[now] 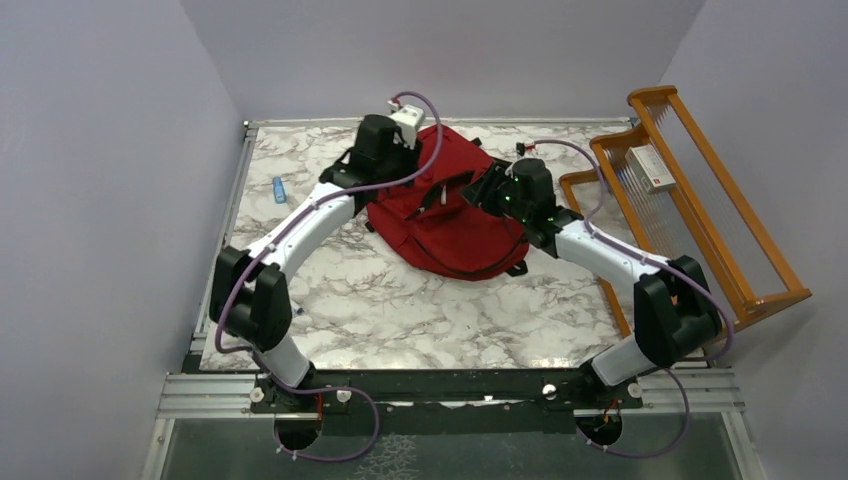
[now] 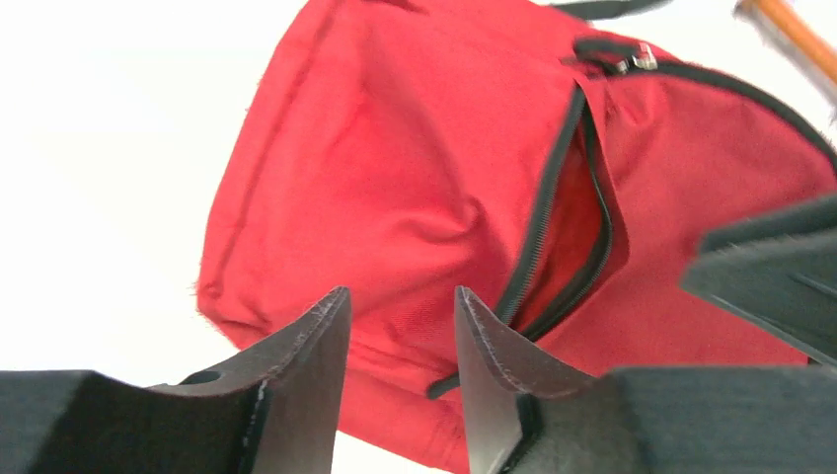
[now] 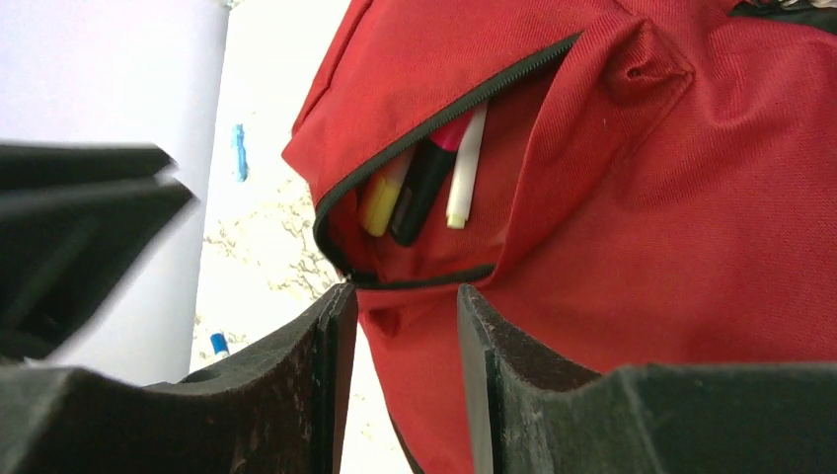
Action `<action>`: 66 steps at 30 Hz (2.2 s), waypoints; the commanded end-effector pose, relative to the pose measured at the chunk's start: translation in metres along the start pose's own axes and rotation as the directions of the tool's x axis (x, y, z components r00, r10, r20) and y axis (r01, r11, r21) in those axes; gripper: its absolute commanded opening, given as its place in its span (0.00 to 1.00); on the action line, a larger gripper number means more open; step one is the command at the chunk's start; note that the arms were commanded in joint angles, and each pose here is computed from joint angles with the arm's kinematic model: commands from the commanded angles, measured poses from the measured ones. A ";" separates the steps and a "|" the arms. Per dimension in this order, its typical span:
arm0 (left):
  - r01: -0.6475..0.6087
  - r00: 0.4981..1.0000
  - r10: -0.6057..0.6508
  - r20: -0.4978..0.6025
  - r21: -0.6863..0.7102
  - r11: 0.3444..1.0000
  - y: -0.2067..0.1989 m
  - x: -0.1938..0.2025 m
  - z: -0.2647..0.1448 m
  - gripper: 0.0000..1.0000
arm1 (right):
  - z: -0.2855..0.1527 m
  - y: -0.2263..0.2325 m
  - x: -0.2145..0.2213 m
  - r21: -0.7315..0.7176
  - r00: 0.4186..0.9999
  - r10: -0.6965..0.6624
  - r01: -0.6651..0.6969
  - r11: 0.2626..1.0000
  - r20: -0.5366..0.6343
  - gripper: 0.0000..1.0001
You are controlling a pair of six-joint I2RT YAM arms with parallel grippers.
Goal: Pack the student bag
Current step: Place the stationery in the student bag, then pick up the stationery from the center of the board.
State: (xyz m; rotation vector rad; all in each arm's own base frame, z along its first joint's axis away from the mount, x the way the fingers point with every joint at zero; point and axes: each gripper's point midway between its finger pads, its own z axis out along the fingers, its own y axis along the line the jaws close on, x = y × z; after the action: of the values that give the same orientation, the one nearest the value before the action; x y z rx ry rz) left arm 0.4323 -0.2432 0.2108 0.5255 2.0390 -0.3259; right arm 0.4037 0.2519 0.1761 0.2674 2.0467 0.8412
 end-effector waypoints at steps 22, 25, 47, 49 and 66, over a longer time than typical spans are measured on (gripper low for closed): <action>0.384 0.903 -0.418 0.102 -0.626 0.678 0.325 0.089 -0.070 0.70 | -0.097 -0.023 0.040 -0.025 0.995 -0.070 0.068 0.997 -0.071 0.46; 0.389 0.890 -0.449 0.077 -0.640 0.662 0.341 0.107 -0.063 0.73 | -0.100 -0.023 0.042 -0.027 0.994 -0.074 0.072 0.997 -0.082 0.46; 0.403 0.803 -0.590 -0.080 -0.656 0.638 0.367 0.203 -0.011 0.62 | -0.103 -0.031 0.059 -0.021 0.986 -0.079 0.077 0.997 -0.144 0.46; 0.396 0.803 -0.589 -0.087 -0.660 0.638 0.369 0.206 -0.009 0.60 | -0.103 -0.031 0.060 -0.023 0.985 -0.083 0.080 0.997 -0.148 0.46; 0.504 0.775 -0.630 -0.052 -0.551 0.665 0.340 0.193 -0.007 0.10 | -0.104 -0.029 0.056 -0.018 0.987 -0.076 0.074 0.997 -0.142 0.46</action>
State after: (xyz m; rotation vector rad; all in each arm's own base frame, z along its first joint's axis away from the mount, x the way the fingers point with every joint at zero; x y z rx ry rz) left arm 0.5211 0.1222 0.0302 -0.4452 2.3867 0.0847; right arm 0.2907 0.2088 0.1586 0.1328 2.1671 0.8416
